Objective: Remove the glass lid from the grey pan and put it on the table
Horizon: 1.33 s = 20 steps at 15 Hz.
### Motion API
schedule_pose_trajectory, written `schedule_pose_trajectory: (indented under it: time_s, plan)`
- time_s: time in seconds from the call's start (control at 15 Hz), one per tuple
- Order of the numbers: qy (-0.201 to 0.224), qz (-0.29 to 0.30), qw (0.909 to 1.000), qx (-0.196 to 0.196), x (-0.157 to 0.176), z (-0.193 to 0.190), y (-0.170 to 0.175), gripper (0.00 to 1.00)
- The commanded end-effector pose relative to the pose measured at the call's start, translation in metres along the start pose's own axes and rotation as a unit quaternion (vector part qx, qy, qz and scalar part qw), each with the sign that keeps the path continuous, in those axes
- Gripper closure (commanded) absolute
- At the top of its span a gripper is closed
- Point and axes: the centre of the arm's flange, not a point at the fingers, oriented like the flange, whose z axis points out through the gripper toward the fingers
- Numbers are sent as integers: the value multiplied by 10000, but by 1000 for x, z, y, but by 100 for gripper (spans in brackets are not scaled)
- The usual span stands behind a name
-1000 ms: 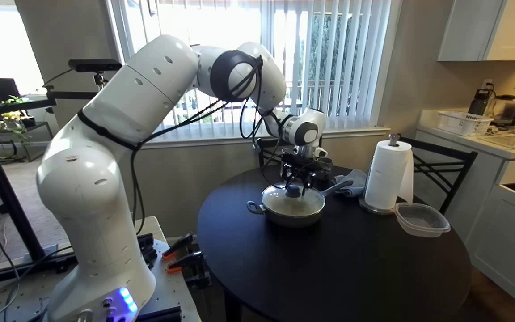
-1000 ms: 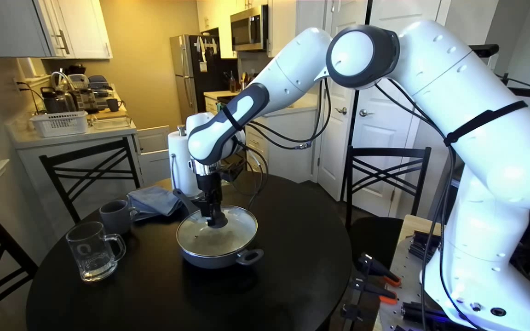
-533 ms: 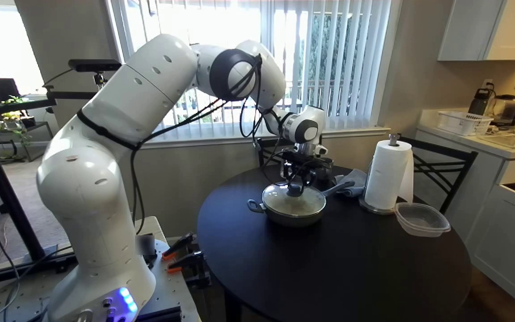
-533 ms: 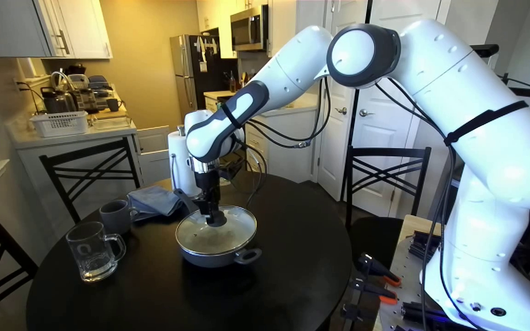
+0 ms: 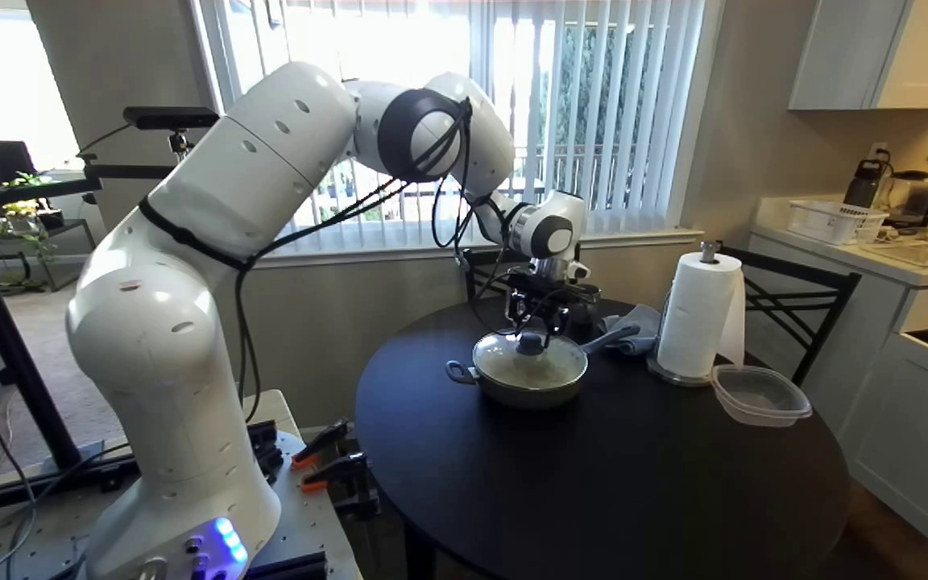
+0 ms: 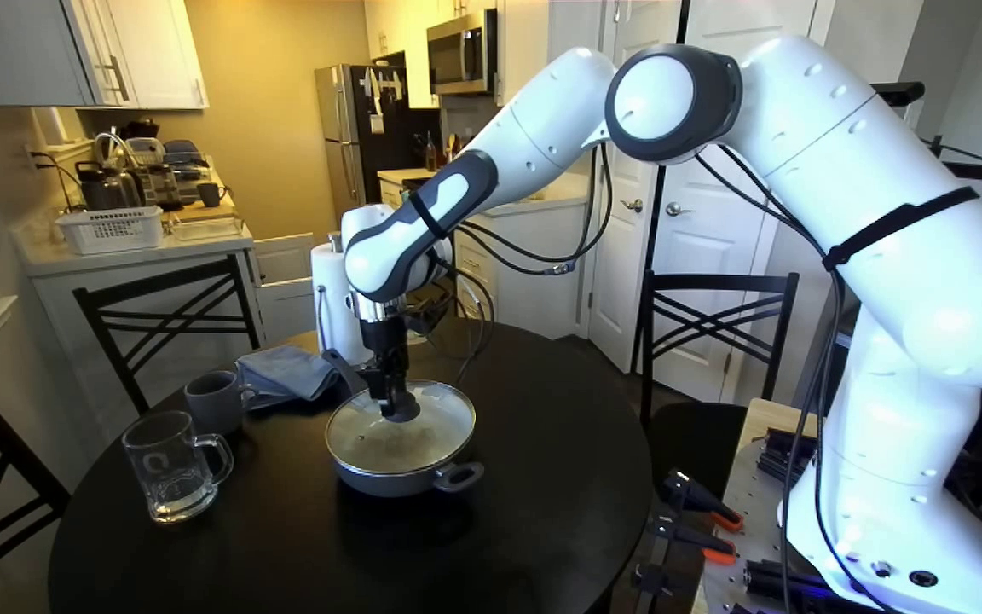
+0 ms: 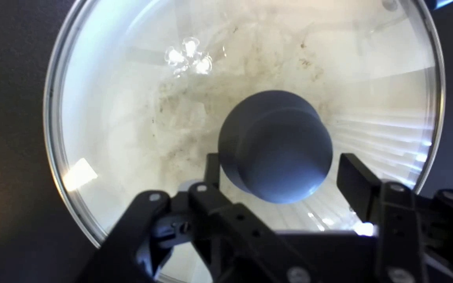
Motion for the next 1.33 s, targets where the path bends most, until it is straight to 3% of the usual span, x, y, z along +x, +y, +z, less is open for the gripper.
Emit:
schedule_pose_trajectory:
  time_s: [0.0,0.33,0.4,0.47,0.8,1.07,1.27]
  plan:
    - [-190,79,9998,35,-9,0,-2,0]
    - [-375,156,9992,-41,-14,-1,-4,0]
    - [-398,124,9991,-50,-14,-1,-5,25]
    - [-404,104,9991,-42,-13,-1,-5,26]
    - [-400,77,9991,-103,-11,-5,-7,58]
    - [-406,72,9990,-142,-11,-11,-11,67]
    - [-369,80,9992,-127,-12,-13,-10,67]
